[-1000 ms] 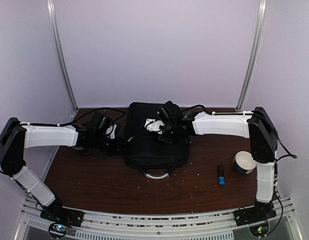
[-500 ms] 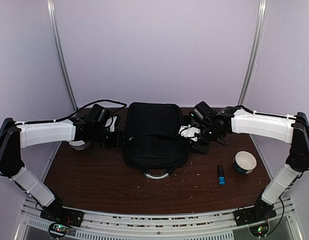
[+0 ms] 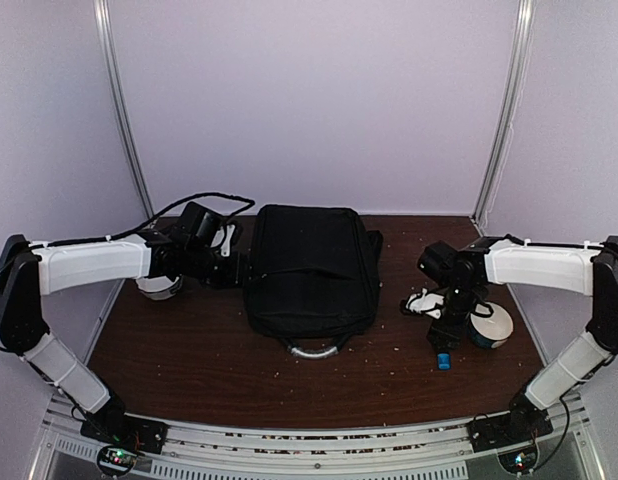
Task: Pack the student bag
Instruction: Adjust the pen at the center of the board.
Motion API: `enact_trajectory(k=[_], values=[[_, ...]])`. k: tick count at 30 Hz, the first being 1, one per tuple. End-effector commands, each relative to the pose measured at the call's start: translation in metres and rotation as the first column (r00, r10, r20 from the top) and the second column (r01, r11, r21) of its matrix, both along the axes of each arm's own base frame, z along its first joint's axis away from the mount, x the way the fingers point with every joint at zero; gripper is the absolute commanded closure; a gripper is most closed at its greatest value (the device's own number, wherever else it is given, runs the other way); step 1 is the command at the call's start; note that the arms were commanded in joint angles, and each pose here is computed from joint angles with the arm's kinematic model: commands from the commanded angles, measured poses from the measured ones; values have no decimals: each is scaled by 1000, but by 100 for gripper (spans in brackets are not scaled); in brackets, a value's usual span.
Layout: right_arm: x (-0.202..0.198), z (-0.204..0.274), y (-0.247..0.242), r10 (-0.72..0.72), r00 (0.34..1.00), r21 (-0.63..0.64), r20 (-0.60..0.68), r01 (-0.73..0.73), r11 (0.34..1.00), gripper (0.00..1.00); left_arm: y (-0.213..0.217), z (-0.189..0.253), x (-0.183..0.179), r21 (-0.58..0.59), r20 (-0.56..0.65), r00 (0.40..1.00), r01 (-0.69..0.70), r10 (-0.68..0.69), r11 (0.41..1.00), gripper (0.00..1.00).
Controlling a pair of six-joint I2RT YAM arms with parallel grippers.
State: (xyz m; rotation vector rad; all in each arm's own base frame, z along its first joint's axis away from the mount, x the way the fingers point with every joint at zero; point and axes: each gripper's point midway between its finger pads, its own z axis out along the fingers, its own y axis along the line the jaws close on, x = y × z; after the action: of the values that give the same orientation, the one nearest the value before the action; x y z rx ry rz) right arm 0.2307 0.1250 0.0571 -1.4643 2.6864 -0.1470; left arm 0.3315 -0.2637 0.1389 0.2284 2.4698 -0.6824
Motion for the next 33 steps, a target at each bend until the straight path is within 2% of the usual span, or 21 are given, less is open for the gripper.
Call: enact_trajectory(k=[1, 5, 10, 13, 19, 25, 33], values=[[-7, 1, -7, -10, 999, -15, -34, 10, 1000, 27, -6, 11, 11, -24, 41, 999, 9, -8, 1000, 43], [-14, 0, -8, 3, 995, -32, -100, -6, 999, 27, -7, 15, 12, -28, 48, 999, 9, -8, 1000, 43], [-38, -14, -9, 16, 957, -64, -290, -36, 997, 26, -4, 16, 13, -15, 52, 999, 2, -2, 1000, 43], [-44, -22, -10, 20, 936, -76, -350, -50, 996, 26, -4, 16, 11, -12, 51, 999, 9, -9, 1000, 43], [-27, -28, 6, 12, 939, -52, -345, -32, 998, 27, -1, 17, 10, 14, 49, 999, 17, -18, 1000, 43], [5, -32, 32, 66, 968, -51, -244, -80, 995, 30, -1, 13, 9, 5, 43, 999, 8, -8, 1000, 43], [3, -42, 50, 135, 965, -54, -226, -150, 987, 33, 1, 12, 7, 15, 37, 999, 10, -10, 1000, 43]])
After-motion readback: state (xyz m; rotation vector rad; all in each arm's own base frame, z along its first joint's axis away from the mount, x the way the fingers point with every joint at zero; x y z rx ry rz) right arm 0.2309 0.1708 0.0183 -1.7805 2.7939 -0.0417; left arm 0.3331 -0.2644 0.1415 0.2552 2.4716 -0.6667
